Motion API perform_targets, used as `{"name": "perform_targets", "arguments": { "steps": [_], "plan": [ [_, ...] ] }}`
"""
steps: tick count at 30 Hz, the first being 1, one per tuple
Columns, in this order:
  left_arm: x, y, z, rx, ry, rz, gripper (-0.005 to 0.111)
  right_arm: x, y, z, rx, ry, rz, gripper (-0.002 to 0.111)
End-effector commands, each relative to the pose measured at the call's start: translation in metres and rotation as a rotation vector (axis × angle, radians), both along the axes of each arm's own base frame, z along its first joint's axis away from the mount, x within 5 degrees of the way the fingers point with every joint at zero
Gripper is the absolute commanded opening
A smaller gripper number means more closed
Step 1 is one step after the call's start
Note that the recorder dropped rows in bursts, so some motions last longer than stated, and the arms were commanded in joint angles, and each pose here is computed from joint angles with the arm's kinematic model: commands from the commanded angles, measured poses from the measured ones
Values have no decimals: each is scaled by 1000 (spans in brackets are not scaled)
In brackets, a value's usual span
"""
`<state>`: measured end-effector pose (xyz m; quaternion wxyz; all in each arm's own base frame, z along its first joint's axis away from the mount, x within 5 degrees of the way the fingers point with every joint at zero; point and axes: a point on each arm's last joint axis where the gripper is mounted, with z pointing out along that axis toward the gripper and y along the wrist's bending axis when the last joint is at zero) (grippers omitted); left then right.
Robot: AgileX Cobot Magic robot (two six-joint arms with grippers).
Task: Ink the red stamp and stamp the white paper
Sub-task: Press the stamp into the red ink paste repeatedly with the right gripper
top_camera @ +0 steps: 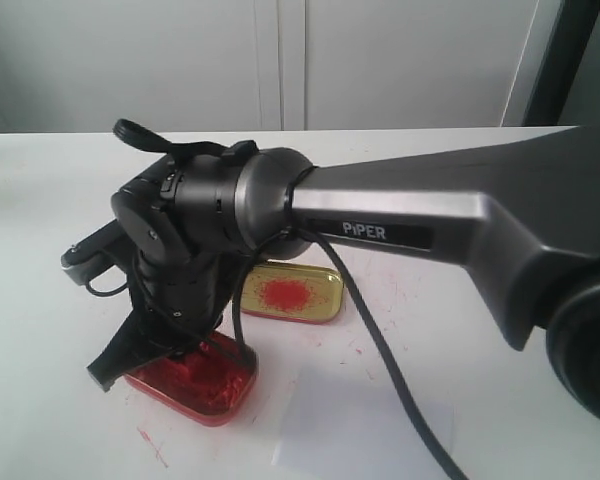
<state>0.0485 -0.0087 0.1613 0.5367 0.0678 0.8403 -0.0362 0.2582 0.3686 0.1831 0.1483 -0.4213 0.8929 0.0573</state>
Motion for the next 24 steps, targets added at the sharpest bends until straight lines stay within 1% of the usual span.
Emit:
{"name": "perform_targets", "arguments": {
  "steps": [1,6,16,21,24],
  "plan": [
    [0,0,-1,-15,0,2,0,17,-11,2,53,29,-78,0],
    [0,0,-1,-15,0,2,0,16,-10,2,86,76,-64,0],
    [0,0,-1,-15,0,2,0,15,-8,-11,77,131,-35,0],
    [0,0,-1,-15,0,2,0,20,-11,-15,113,189,-57,0],
    [0,0,-1,-15,0,2,0,22,-13,-15,131,206,-46,0]
  ]
}}
